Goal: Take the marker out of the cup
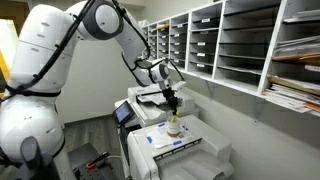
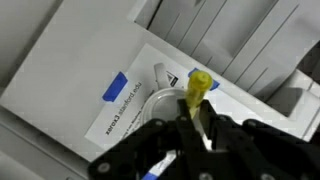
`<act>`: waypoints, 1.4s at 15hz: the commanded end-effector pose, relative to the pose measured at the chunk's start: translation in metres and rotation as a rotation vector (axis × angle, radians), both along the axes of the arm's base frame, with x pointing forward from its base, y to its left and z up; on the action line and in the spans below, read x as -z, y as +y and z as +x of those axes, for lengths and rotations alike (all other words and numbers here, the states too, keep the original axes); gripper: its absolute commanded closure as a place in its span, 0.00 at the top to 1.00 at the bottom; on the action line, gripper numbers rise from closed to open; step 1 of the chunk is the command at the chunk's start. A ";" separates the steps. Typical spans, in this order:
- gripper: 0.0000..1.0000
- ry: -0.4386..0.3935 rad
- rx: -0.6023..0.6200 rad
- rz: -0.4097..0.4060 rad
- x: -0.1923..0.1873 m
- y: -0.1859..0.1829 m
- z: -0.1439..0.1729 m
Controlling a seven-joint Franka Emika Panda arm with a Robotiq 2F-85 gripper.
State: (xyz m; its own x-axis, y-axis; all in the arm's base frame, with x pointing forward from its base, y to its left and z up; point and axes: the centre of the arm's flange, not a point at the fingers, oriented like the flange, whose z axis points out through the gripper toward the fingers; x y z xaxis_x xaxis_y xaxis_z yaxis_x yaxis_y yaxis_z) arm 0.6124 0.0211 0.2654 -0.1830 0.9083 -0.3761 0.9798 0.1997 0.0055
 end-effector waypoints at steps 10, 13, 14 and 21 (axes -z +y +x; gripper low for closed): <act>0.05 0.056 0.166 0.332 -0.068 0.000 -0.076; 0.05 0.134 0.184 0.418 -0.052 0.003 -0.081; 0.05 0.143 0.216 0.457 -0.043 0.003 -0.078; 0.05 0.174 0.390 0.541 0.029 -0.009 -0.053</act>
State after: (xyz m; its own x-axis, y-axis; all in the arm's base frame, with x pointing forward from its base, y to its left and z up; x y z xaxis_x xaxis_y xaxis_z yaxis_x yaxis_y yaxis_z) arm 0.5393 0.0158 0.2542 0.1355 0.9803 0.1439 0.9793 -0.1105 -0.1696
